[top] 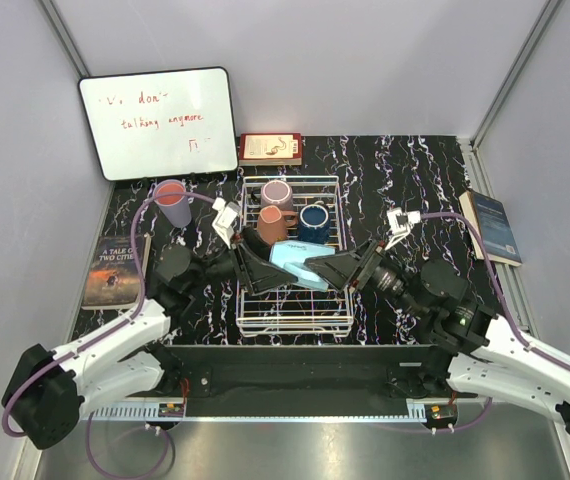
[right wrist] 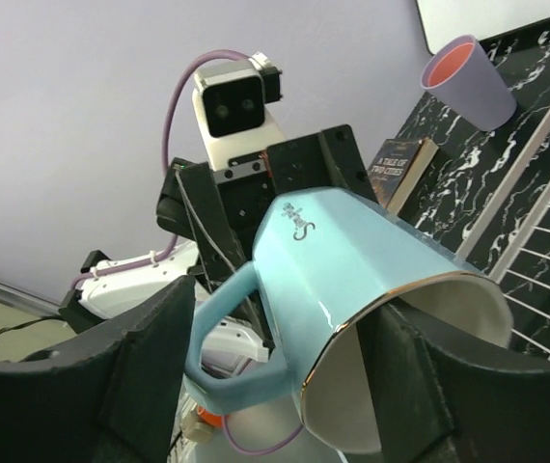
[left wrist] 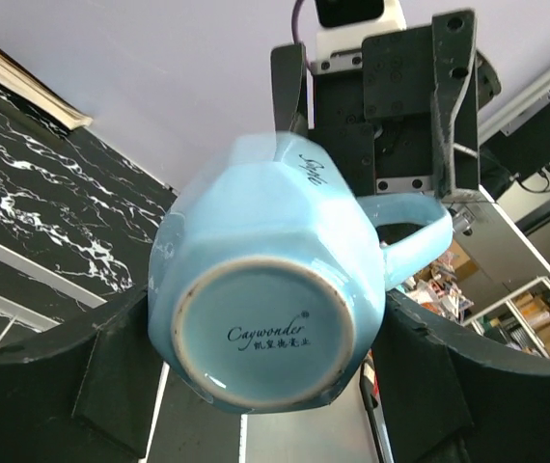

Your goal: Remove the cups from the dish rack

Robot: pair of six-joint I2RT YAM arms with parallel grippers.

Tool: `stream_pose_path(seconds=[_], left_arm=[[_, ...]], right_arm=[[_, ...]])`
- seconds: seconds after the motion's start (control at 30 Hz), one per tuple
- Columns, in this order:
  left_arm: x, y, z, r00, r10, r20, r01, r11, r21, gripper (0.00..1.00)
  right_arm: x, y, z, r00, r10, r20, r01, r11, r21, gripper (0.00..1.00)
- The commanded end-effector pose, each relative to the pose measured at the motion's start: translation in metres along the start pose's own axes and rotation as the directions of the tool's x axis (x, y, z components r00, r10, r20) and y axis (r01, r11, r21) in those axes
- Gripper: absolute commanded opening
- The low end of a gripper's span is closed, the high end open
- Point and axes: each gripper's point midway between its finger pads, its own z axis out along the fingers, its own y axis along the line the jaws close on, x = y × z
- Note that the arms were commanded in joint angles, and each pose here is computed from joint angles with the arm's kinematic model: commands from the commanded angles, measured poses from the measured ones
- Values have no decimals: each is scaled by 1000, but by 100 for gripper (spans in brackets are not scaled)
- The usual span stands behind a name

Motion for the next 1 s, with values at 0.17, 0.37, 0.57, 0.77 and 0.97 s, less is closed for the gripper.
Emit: stream_pose_path(seconds=[0.17, 0.37, 0.57, 0.77, 0.97], left_arm=[[7, -38, 5, 988, 103, -112, -81, 980, 180, 0], [2, -35, 9, 986, 118, -116, -99, 982, 162, 0], [-5, -32, 13, 982, 156, -111, -142, 983, 119, 0], [-18, -11, 16, 982, 167, -93, -170, 985, -28, 12], [-21, 16, 11, 987, 144, -65, -154, 974, -169, 48]], right_arm=[[16, 28, 18, 995, 6, -97, -19, 992, -128, 38], [30, 29, 23, 987, 13, -163, -37, 989, -144, 15], [37, 24, 21, 979, -1, -204, -23, 993, -116, 0], [44, -3, 17, 974, -10, -228, 11, 1000, 0, 0], [31, -35, 13, 979, -79, -185, 112, 978, 174, 0]])
